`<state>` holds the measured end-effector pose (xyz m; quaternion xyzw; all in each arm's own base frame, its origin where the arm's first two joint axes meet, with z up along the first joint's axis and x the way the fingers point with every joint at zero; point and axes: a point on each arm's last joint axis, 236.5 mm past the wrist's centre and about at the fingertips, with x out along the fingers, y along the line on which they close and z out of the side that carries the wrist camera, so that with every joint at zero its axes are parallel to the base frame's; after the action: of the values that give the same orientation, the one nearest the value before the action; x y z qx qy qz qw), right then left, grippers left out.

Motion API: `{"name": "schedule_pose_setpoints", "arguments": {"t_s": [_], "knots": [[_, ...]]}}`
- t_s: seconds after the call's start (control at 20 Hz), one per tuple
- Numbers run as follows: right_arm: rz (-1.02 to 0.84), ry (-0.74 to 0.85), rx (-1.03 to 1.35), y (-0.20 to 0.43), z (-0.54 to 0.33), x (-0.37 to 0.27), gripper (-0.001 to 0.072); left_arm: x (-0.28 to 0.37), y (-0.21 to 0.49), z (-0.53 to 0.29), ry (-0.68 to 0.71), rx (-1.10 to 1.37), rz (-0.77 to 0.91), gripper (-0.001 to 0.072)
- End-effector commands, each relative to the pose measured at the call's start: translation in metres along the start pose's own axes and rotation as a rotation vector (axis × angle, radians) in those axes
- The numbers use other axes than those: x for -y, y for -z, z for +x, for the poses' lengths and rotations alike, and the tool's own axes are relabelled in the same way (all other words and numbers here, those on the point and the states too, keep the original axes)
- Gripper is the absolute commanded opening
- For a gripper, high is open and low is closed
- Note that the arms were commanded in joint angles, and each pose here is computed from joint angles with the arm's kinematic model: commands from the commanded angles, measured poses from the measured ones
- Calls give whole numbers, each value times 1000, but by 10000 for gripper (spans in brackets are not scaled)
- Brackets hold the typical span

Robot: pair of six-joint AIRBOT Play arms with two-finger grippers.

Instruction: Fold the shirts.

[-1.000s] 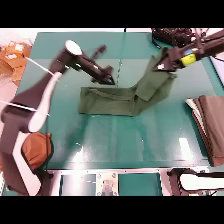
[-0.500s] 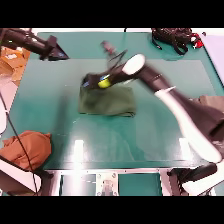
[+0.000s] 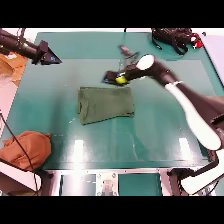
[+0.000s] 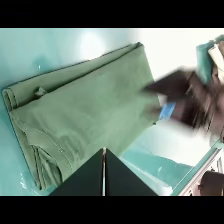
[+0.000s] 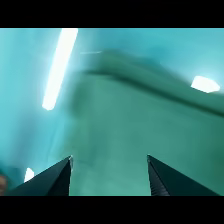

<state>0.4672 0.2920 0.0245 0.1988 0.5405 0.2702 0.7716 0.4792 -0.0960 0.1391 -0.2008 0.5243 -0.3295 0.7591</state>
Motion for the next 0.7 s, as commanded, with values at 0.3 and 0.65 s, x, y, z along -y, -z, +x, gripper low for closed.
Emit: {"name": "schedule_pose_setpoints", "arguments": {"t_s": [0.3,0.65], "knots": [[316,68,-204,84,-13,151,539,-5,-5,1,-10,24,-7,23],[309,-135,-127,72,45,83,30,-5,-6,1,-11,29,-7,23]]}}
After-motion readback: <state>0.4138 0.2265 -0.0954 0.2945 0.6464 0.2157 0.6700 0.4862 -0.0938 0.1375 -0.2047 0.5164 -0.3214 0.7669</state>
